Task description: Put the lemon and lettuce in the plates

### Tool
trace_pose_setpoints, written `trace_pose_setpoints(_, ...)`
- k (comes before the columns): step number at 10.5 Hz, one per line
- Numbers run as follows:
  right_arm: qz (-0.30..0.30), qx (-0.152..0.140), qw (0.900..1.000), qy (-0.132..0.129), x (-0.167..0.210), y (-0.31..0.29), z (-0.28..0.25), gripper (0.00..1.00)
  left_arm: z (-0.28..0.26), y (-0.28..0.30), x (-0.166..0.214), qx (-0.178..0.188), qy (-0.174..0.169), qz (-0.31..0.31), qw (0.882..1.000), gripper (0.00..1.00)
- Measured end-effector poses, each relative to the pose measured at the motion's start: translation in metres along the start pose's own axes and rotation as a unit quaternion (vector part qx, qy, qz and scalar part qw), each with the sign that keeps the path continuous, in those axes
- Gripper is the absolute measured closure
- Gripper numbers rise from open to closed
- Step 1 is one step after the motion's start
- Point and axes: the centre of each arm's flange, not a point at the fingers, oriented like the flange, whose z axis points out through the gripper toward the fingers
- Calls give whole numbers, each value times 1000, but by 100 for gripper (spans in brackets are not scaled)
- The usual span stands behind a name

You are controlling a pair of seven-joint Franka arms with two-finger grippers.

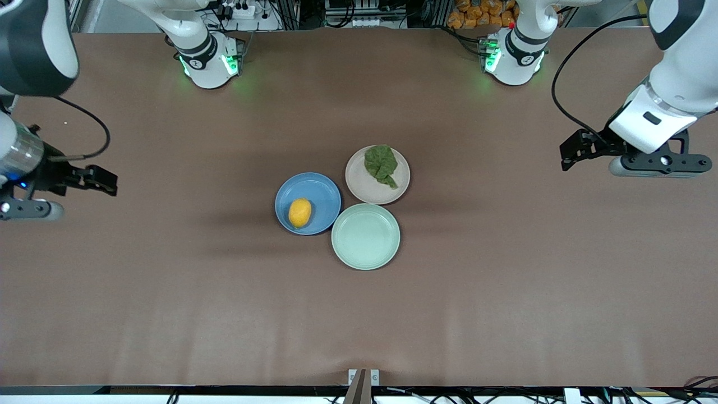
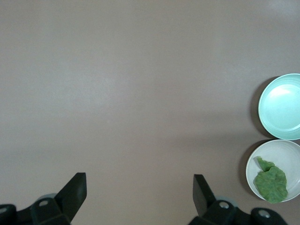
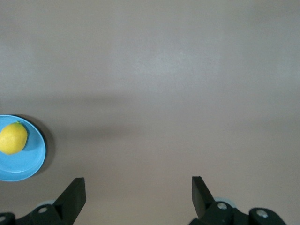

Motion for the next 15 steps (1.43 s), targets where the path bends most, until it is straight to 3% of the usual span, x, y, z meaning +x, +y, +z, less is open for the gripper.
trace_pose_setpoints(3, 3, 2, 1000, -13, -14, 2, -12, 0, -26, 0, -2, 1, -5, 0, 1000, 0)
trace_pose_setpoints(7, 9, 34, 999, -17, -21, 32, -17, 0, -32, -1, -1, 0, -2, -1, 1000, 0)
trace_pose_setpoints(15, 0, 36, 999, -14, -35, 31, -27, 0, -41, 9, -3, -1, -1, 9, 1000, 0)
